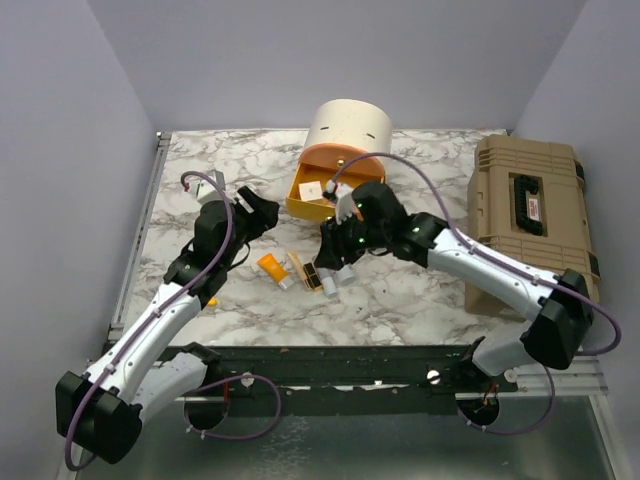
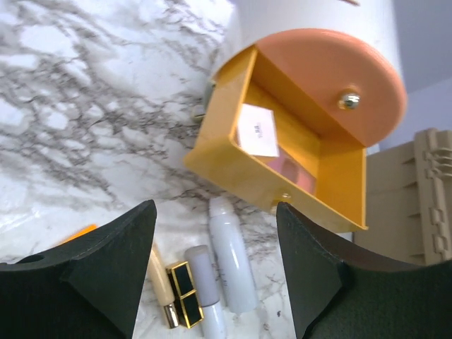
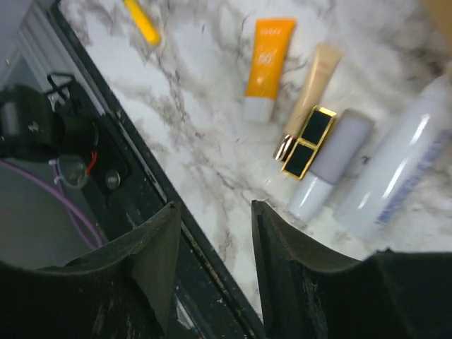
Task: Organize the makeup
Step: Pick up the lipstick at the center of the board.
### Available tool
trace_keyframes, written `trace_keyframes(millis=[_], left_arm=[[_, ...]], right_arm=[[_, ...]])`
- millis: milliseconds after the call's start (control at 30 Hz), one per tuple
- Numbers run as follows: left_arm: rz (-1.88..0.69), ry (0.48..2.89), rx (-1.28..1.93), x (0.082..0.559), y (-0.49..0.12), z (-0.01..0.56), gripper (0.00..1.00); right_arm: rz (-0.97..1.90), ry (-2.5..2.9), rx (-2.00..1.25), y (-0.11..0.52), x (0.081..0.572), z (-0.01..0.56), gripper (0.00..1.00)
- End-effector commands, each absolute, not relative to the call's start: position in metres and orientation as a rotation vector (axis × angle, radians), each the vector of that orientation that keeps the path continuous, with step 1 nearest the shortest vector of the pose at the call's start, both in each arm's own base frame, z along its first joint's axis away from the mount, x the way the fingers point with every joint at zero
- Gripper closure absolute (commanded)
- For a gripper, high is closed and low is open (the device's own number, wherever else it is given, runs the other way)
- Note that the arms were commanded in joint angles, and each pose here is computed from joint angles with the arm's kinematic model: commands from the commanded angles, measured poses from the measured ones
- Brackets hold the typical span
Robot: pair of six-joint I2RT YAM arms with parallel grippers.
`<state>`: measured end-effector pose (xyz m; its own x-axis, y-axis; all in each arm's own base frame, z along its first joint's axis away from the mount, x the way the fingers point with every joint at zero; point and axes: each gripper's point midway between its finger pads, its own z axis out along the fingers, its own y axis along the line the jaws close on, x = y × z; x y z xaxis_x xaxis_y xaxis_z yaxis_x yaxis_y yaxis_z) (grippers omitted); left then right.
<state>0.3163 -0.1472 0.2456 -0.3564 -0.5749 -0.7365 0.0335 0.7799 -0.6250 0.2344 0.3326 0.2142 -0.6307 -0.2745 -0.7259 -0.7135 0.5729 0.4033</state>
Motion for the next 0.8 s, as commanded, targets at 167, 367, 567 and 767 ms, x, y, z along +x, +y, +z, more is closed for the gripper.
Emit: trace_keyframes(millis=[167, 367, 567, 767], left_arm=[[-0.552, 1.941, -0.612, 0.32, -0.123, 0.202, 0.28], [-0.566, 1.957, -0.618, 0.322, -0.126, 0.198, 0.28], [-0.538, 1.964, -0.605, 0.325, -0.122, 0.197, 0.28], [-0.554, 1.964, -0.633, 0.323, -0.121, 0.193, 0.28]], right_arm=[[0.706, 2.408, -0.75, 0.361, 0.221, 0.123, 0.54], [0.685, 2.446, -0.808, 0.371, 0.222, 0.099, 0.56], [0.526, 2.486, -0.825, 0.372, 0.231, 0.07, 0.58], [0.416, 2.481, -0.805, 0.365, 0.242, 0.058, 0.58]])
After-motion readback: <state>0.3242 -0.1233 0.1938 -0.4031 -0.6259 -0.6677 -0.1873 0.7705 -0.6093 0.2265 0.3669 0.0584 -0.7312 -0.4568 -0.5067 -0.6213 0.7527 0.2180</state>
